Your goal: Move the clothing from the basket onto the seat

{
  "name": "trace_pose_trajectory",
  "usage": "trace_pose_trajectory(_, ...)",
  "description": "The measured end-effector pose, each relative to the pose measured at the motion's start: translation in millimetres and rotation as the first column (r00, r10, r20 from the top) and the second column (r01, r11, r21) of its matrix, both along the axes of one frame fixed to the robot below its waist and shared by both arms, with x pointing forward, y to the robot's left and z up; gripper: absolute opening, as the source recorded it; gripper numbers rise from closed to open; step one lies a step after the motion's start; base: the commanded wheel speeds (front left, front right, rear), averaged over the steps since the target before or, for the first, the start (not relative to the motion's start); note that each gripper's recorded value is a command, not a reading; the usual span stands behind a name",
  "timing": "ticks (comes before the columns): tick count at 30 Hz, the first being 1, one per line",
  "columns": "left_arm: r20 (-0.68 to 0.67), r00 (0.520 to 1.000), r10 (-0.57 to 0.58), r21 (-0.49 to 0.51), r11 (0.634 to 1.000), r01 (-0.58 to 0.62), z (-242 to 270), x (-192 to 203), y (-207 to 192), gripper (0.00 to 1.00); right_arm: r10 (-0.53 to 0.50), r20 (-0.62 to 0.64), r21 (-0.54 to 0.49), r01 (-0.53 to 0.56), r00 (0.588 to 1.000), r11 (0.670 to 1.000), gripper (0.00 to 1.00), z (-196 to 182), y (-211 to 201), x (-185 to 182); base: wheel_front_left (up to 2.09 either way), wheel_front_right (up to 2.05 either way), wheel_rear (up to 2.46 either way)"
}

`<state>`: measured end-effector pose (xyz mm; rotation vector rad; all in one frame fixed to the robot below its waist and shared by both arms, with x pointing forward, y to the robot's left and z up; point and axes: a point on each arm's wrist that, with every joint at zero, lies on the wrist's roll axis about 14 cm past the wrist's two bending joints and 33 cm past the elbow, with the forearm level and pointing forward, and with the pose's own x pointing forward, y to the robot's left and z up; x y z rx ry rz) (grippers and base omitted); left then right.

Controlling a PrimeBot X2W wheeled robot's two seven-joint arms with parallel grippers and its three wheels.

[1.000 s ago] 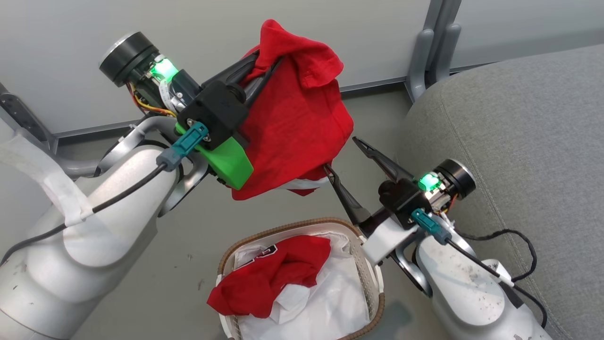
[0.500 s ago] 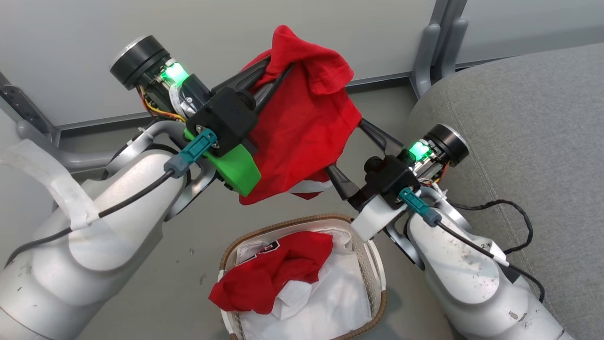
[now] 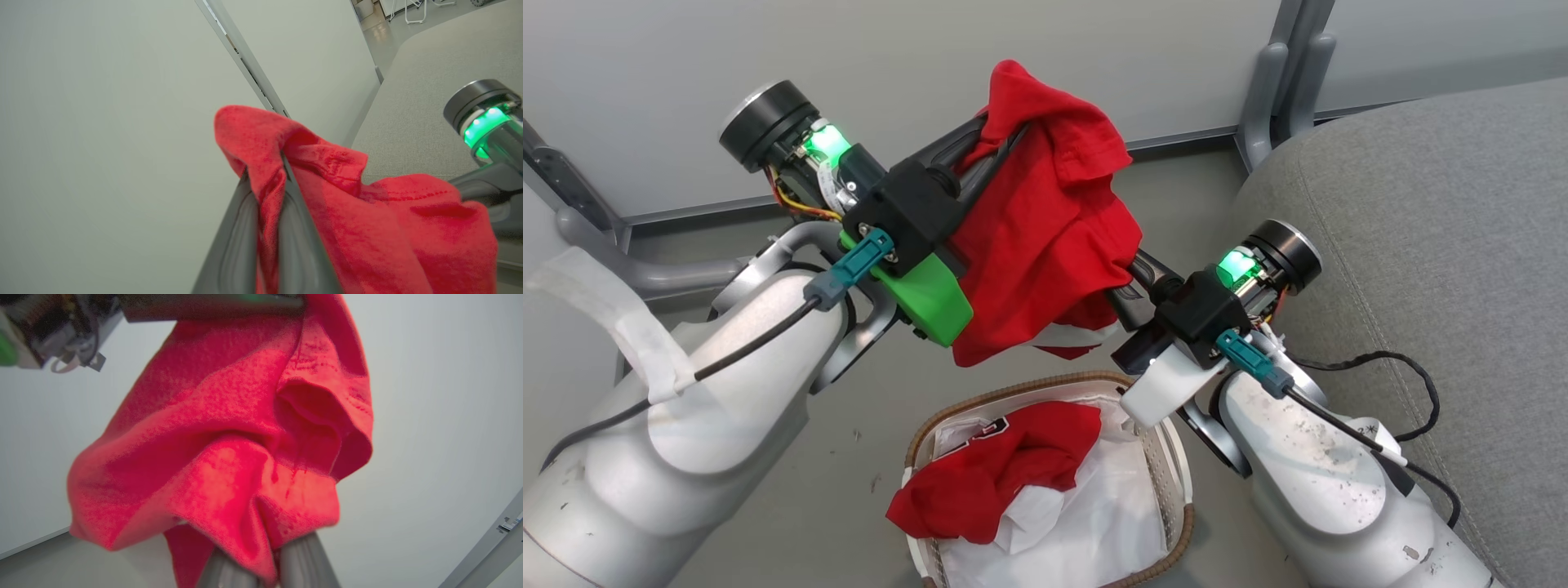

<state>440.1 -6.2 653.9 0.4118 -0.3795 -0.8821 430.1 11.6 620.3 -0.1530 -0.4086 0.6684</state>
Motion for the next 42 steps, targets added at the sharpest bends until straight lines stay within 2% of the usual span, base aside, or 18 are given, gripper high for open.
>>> trace_pose_trajectory(6, -0.049, 0.998, 0.032, -0.028, 0.999, -0.033, -13, 2, 9, 0.0, -0.004, -0.001, 0.016, 0.004, 1.0, 1.0, 0.0, 2, -2, -2, 0.0, 0.0, 0.0)
trace_pose_trajectory(7, -0.061, 0.997, 0.04, -0.036, 0.998, -0.042, -15, 2, 11, 0.24, -0.007, -0.004, 0.018, 0.007, 1.0, 1.0, 0.0, 2, -3, -2, 0.0, 0.0, 0.0)
trace_pose_trajectory(8, -0.072, 0.996, 0.047, -0.051, 0.997, -0.051, -17, 3, 14, 0.35, -0.011, -0.005, 0.022, 0.011, 1.0, 1.0, 0.0, 2, -4, -2, 0.0, 0.0, 0.0)
trace_pose_trajectory(9, -0.086, 0.995, 0.053, -0.061, 0.996, -0.059, -20, 3, 16, 0.65, -0.015, -0.005, 0.029, 0.015, 1.0, 0.999, 0.0, 3, -6, -1, 0.0, 0.0, 0.0)
trace_pose_trajectory(10, -0.095, 0.994, 0.06, -0.068, 0.995, -0.066, -23, 3, 18, 0.87, -0.018, -0.004, 0.034, 0.018, 1.0, 0.999, 0.0, 4, -7, -1, 0.0, 0.0, 0.0)
trace_pose_trajectory(11, -0.108, 0.992, 0.067, -0.075, 0.994, -0.076, -27, 3, 20, 1.0, -0.022, -0.005, 0.038, 0.022, 1.0, 0.999, 0.0, 5, -9, -2, 0.0, 0.0, 0.0)
trace_pose_trajectory(20, -0.236, 0.966, 0.104, -0.163, 0.976, -0.145, -68, -4, 29, 1.0, -0.067, -0.028, 0.077, 0.069, 0.997, 0.995, 0.0, 3, -25, 2, 0.0, 0.0, 0.0)
trace_pose_trajectory(29, -0.39, 0.911, 0.135, -0.219, 0.947, -0.235, -113, -15, 34, 1.0, -0.124, -0.046, 0.093, 0.128, 0.991, 0.987, 0.0, -1, -43, 11, 0.0, 0.0, 0.0)
trace_pose_trajectory(36, -0.446, 0.885, 0.134, -0.265, 0.925, -0.274, -128, -25, 32, 1.0, -0.175, -0.068, 0.087, 0.181, 0.982, 0.98, 0.0, -10, -59, 19, 0.0, 0.0, 0.0)
trace_pose_trajectory(42, -0.47, 0.876, 0.11, -0.285, 0.92, -0.269, -137, -30, 22, 1.0, -0.231, -0.077, 0.078, 0.237, 0.97, 0.968, 0.0, -14, -78, 25, 0.0, 0.0, 0.0)
